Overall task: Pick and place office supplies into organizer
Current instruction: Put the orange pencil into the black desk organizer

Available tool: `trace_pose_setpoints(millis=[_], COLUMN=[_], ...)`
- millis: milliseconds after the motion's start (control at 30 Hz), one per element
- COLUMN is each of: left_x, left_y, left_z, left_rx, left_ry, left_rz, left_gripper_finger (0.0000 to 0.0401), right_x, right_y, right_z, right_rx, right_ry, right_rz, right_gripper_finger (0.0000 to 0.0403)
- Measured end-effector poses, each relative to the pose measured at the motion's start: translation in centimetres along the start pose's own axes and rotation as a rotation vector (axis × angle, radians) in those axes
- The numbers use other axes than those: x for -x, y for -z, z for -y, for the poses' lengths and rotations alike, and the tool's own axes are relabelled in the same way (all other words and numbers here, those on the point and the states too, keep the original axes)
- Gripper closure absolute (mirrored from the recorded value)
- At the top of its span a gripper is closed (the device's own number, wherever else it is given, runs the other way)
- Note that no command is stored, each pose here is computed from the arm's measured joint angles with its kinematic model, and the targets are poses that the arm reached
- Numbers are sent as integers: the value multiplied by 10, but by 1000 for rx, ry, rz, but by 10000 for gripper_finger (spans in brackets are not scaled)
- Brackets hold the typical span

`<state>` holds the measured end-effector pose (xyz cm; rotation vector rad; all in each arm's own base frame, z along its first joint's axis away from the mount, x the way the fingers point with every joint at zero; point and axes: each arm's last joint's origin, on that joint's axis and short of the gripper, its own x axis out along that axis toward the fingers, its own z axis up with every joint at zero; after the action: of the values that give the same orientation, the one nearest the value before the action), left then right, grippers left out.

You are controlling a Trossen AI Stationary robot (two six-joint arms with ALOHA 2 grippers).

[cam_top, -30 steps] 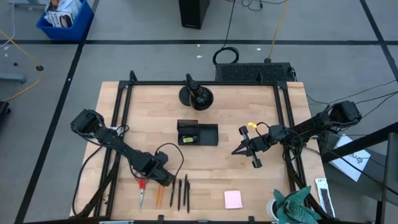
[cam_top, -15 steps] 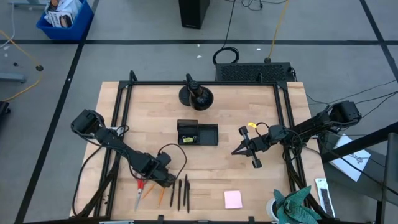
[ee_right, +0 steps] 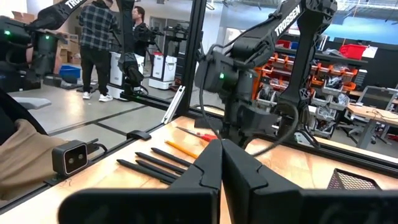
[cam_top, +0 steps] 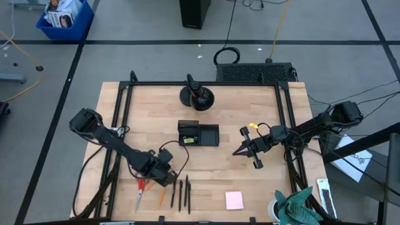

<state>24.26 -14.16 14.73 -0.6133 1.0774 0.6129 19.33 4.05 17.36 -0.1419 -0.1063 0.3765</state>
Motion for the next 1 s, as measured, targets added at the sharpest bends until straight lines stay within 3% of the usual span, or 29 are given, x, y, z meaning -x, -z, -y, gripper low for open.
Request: trace_pose_setpoints(millis=[133,333,633,867,1000], left_x=[12,42,82,112,114], left_y=[-7,-31,-90,-139,-159], left_z=[-1,-1,-3,-7,-17], left_rx=[-37,-141,-403,-604,-645], left_ry=[30,122,178,359,335], left_rz=[70,293,680,954,1028], left_gripper_finger=[381,394,380,394,382], right_x=[0,0,0,0,0], right_y=[0,0,0,0,1], right_z=[0,0,0,0,0], right_rx=[0,0,0,0,0], right_ry=[0,0,0,-1,-1], right_rz=[0,-1,0,-4,-7], right_gripper_finger=[403,403,403,403,403])
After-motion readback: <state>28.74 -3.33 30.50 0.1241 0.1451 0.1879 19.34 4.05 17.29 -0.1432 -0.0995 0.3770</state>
